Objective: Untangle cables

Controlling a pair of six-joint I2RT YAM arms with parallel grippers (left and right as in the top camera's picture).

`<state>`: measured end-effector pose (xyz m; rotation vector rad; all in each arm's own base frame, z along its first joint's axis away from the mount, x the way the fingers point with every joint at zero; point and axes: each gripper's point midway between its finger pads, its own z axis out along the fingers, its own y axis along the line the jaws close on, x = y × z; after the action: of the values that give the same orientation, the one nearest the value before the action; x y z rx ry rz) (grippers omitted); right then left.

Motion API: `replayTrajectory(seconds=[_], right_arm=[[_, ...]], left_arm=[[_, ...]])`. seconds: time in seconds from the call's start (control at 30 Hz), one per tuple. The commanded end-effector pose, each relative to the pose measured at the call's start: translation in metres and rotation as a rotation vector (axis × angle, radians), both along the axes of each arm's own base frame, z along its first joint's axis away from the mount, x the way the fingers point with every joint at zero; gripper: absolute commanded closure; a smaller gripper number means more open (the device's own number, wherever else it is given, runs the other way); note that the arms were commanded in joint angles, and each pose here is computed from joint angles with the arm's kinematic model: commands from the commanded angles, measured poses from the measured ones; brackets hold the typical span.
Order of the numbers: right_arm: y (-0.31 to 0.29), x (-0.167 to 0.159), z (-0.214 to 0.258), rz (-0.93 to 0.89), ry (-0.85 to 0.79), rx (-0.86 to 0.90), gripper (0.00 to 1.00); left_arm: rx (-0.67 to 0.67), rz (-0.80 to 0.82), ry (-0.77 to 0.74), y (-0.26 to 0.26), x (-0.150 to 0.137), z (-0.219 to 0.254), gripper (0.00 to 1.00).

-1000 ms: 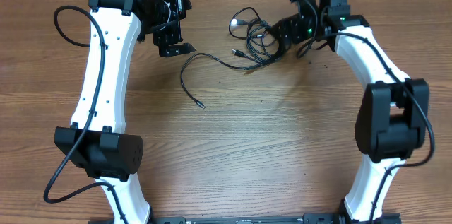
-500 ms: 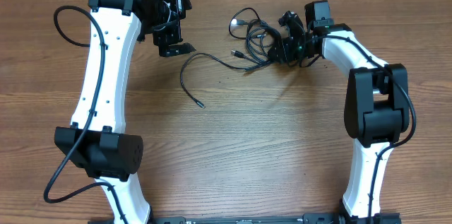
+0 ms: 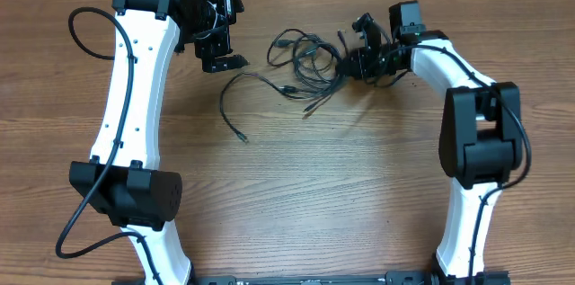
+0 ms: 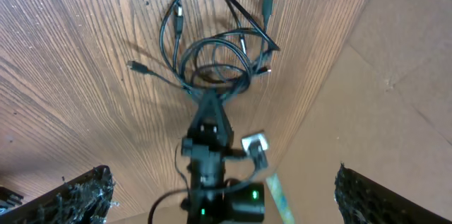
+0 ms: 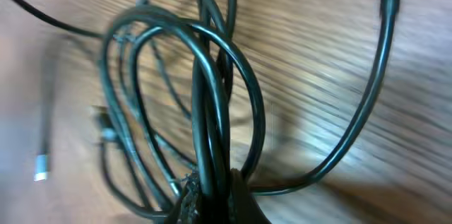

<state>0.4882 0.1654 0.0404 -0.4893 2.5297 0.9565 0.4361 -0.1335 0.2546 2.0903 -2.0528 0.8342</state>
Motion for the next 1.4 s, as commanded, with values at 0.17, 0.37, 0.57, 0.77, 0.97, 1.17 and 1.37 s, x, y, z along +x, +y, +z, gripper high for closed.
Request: replayTrajectory(seconds=[0.17, 0.37, 0.57, 0.77, 0.97, 1.17, 1.37], right_arm=[[0.029, -0.038, 0.226, 0.116, -0.422, 0.162, 0.96], [0.041, -0.092, 0.290, 0.187, -0.540, 0.151, 0.96], [0.032, -0.139, 0.296, 0.152, -0.461, 0.050, 0.96], [0.007, -0.177, 0.278, 0.114, -0.329, -0.078, 0.96], [0.003, -0.209, 0.273, 0.173, -0.281, -0.110, 0.96], [0.011, -0.218, 0.271, 0.276, -0.334, -0.134, 0.96], [0.015, -0.196, 0.270, 0.265, -0.440, -0.183, 0.96]], left_arm=[[0.010, -0.007, -0.035, 0.003, -0.002, 0.011, 0.00], [0.010, -0.007, -0.035, 0.003, -0.002, 0.011, 0.00], [0.010, -0.007, -0.035, 0.003, -0.002, 0.011, 0.00], [0.010, -0.007, -0.035, 0.003, -0.002, 0.011, 0.00], [0.010, -0.007, -0.035, 0.003, -0.002, 0.011, 0.00], [0.010, -0.007, -0.035, 0.003, -0.002, 0.011, 0.00], [0.010, -0.007, -0.035, 0.003, -0.002, 0.011, 0.00]])
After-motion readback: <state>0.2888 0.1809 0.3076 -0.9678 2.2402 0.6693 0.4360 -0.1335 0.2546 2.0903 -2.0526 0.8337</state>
